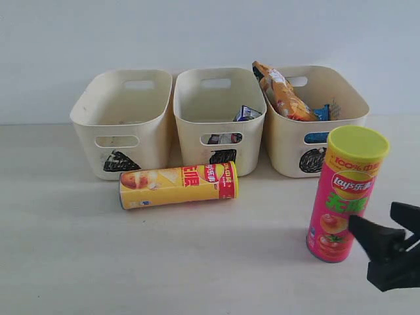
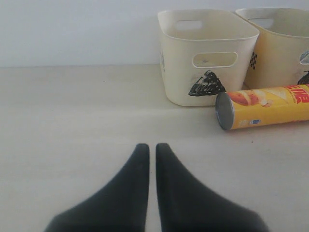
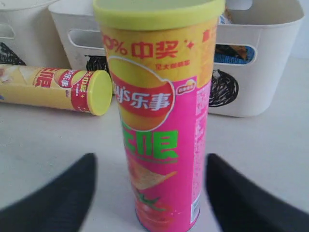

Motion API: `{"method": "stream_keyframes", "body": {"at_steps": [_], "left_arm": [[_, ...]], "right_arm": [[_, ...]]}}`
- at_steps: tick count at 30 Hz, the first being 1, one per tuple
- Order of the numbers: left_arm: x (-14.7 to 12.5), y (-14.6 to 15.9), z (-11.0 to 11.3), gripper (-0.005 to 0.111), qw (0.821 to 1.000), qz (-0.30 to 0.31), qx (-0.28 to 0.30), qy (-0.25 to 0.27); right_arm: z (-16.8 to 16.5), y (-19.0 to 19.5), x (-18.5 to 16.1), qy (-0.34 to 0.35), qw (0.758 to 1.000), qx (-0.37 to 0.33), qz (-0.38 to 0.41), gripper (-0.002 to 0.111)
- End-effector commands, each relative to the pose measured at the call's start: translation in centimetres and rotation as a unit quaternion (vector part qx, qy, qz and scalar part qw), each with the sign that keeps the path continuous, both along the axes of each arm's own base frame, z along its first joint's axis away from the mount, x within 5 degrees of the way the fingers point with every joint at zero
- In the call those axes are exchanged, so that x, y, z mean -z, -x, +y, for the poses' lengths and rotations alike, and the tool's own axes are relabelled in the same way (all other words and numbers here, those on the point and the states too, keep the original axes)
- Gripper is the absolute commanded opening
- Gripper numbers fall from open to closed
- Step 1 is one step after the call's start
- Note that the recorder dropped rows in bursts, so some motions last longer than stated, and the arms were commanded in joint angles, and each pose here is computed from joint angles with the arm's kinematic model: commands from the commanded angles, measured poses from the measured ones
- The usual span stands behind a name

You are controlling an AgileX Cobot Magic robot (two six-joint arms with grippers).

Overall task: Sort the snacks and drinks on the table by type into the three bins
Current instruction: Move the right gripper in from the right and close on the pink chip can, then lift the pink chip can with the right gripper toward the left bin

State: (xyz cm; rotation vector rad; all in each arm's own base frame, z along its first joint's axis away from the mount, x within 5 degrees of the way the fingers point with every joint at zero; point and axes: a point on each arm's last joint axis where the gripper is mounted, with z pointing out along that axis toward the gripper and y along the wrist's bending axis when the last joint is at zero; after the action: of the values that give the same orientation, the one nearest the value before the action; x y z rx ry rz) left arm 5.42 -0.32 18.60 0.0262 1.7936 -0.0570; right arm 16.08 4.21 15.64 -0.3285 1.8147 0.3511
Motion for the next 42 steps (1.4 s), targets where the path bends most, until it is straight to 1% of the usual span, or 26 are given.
{"method": "stream_keyframes", "body": {"at_steps": [1,4,10,17,32,34,35,37,38,39,42], "left_arm": [[0.1,0.0,0.0,0.004,1.000,0.000,0.000,-0.003],[0.1,0.0,0.0,0.004,1.000,0.000,0.000,-0.003],[0.1,0.0,0.0,0.004,1.000,0.000,0.000,-0.003],[0.1,0.0,0.0,0.004,1.000,0.000,0.000,-0.003],[0.1,0.0,0.0,0.004,1.000,0.000,0.000,-0.003],[0.1,0.0,0.0,0.004,1.000,0.000,0.000,-0.003],[0.1,0.0,0.0,0.004,1.000,0.000,0.000,-0.003],[0.1,0.0,0.0,0.004,1.000,0.000,0.000,-0.003],[0.1,0.0,0.0,0.004,1.000,0.000,0.000,-0.003],[0.1,0.0,0.0,0.004,1.000,0.000,0.000,-0.003],[0.1,0.0,0.0,0.004,1.000,0.000,0.000,-0.003]], "right_arm": [[0.3,-1.3,0.3,-0.016,1.000,-0.005,0.008,0.105],[0.3,-2.4,0.6,-0.027,0.999,-0.001,0.023,0.104],[0.8,-4.7,0.9,-0.035,0.999,-0.017,0.032,0.104],[1.1,-6.9,0.8,-0.025,0.999,-0.028,0.018,0.104],[1.3,-9.6,1.6,-0.026,0.999,-0.032,0.016,0.103],[1.3,-9.6,1.7,-0.028,0.999,-0.032,0.015,0.097],[1.3,-9.6,1.7,-0.028,0.999,-0.032,0.015,0.090],[1.3,-9.6,1.7,-0.026,0.999,-0.031,0.019,0.064],[1.3,-9.6,1.8,-0.023,0.999,-0.030,0.023,0.046],[1.3,-9.6,2.0,-0.019,0.999,-0.029,0.031,0.002],[1.3,-9.5,2.0,-0.026,0.999,-0.029,0.034,0.000]]}}
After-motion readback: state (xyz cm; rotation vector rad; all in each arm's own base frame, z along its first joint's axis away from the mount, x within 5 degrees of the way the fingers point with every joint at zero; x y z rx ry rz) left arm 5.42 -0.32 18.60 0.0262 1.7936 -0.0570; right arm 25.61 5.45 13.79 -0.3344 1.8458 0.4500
